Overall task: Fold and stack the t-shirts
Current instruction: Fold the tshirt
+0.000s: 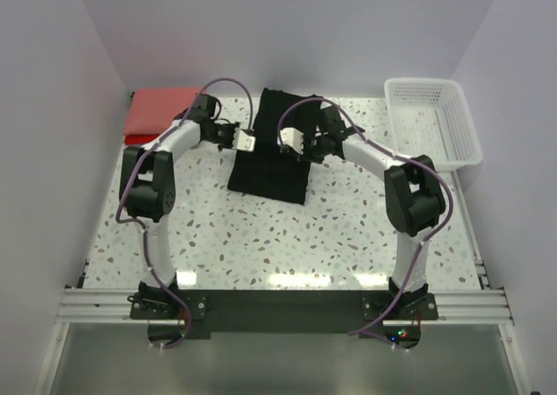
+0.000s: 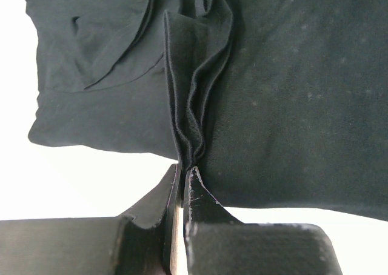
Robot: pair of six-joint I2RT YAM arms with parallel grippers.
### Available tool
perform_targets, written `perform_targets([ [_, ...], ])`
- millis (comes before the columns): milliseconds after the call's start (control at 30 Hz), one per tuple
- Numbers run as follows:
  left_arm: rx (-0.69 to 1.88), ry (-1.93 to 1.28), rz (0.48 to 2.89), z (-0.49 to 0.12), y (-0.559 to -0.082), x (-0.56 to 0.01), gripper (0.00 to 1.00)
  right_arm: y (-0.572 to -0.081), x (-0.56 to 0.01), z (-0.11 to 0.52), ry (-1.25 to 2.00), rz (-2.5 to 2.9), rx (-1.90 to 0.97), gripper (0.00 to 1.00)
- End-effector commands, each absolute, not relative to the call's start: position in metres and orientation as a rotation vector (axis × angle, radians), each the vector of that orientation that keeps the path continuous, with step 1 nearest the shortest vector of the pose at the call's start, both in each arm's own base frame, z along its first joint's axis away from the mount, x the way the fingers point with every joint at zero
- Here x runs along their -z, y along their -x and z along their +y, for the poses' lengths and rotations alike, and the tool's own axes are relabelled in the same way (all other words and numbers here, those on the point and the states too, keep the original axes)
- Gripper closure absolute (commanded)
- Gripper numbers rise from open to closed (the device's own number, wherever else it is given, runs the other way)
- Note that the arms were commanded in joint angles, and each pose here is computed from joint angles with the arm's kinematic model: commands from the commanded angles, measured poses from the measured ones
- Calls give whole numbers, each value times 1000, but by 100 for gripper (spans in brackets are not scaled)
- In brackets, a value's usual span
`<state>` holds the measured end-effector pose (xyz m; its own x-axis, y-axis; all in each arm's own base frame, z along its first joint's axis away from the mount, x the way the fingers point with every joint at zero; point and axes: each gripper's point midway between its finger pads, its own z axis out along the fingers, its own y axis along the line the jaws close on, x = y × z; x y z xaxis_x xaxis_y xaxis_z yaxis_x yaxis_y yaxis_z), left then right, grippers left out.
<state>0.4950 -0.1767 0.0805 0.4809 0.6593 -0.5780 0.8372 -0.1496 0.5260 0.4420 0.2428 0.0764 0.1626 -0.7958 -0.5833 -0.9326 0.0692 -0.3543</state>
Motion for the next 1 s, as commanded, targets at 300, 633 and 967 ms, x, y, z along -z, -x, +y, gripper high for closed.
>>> perform_targets([
  [300,173,-1793,1056,-189,-535,-113,100,-489,-110,251,1630,1540,-155,100],
  [633,125,-1801,1072,-188,-561,-83,96,-519,-73,241,1632,1596,-61,98],
  [967,78,-1548,1418,-155,-583,-126,33,-535,-131,233,1424,1678,3,45],
])
